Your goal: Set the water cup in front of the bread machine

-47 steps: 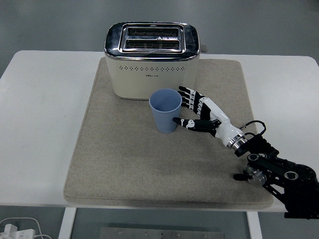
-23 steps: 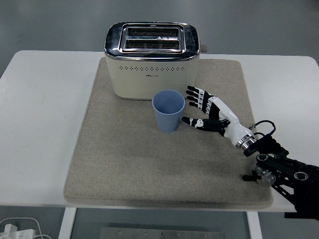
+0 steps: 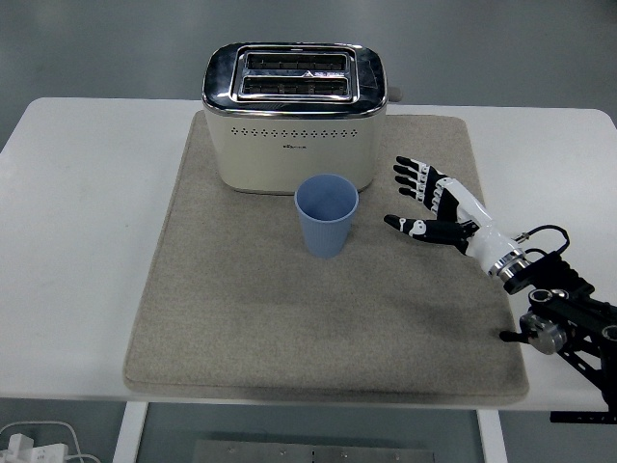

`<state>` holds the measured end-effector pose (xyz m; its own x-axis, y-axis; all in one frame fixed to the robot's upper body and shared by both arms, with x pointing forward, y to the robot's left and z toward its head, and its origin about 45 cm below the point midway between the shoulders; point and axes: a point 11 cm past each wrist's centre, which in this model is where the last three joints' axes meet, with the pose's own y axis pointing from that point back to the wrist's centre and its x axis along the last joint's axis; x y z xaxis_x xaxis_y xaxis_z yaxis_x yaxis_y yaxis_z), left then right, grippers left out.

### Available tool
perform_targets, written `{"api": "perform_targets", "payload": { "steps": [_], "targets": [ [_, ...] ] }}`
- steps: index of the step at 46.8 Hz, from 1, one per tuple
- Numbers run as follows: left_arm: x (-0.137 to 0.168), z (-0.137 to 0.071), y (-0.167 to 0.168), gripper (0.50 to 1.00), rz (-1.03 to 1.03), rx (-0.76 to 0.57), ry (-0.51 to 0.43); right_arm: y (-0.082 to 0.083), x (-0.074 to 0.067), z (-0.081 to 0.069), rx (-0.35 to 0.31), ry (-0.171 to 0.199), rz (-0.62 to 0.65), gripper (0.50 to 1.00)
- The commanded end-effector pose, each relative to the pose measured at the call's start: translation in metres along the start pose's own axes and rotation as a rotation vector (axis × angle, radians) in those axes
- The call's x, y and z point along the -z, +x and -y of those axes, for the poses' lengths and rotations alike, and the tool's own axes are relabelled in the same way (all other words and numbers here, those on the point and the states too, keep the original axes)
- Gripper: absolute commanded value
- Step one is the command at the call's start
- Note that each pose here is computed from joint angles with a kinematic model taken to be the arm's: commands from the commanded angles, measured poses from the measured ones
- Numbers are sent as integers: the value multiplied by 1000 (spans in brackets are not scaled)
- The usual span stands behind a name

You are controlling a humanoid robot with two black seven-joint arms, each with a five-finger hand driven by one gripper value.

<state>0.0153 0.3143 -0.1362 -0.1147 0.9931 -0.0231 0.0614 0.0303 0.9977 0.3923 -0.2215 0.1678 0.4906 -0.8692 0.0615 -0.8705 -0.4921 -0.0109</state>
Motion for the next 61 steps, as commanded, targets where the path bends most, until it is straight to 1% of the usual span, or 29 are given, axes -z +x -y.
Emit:
{"api": "perform_targets", "payload": {
  "steps": [1,9,13,17,21,26,28,31,34,36,38,40,46,49,51,58,61],
  "targets": [
    [0,0,0,1000,0,0,-1,15,6,-2,-26,3,15,928],
    [0,0,-1,1000,2,2,-1,33,21,4,-59,16,21,928],
    [0,0,-1,1000,2,2,1,38,28,10,-78,4,42,928],
    [0,0,-1,1000,2,2,-1,43,29,14,-105,-26,82,928],
    [0,0,0,1000,1,-1,1,49,32,21,-137,-41,121,928],
    [1,0,2,1000,0,-6,0,57,30,22,-176,-69,166,928],
    [1,0,2,1000,0,-6,1,60,29,23,-196,-83,197,928],
    [1,0,3,1000,0,-8,2,63,34,29,-222,-102,272,928],
    [1,0,3,1000,1,-8,1,61,28,32,-251,-151,383,928],
    [1,0,3,1000,1,-8,1,61,24,34,-272,-173,444,928],
    [2,0,3,1000,1,-9,4,62,26,38,-287,-171,485,928],
    [2,0,3,1000,1,-9,2,65,28,41,-300,-161,510,928],
    [2,0,3,1000,1,-9,4,62,28,44,-305,-155,537,928],
    [2,0,3,1000,1,-9,4,58,31,49,-304,-138,562,928],
    [2,0,3,1000,1,-9,4,59,33,51,-310,-127,575,928],
    [2,0,3,1000,1,-9,4,68,40,52,-338,-88,598,928],
    [2,0,3,1000,1,-9,4,70,41,51,-344,-81,601,928]
  ]
}}
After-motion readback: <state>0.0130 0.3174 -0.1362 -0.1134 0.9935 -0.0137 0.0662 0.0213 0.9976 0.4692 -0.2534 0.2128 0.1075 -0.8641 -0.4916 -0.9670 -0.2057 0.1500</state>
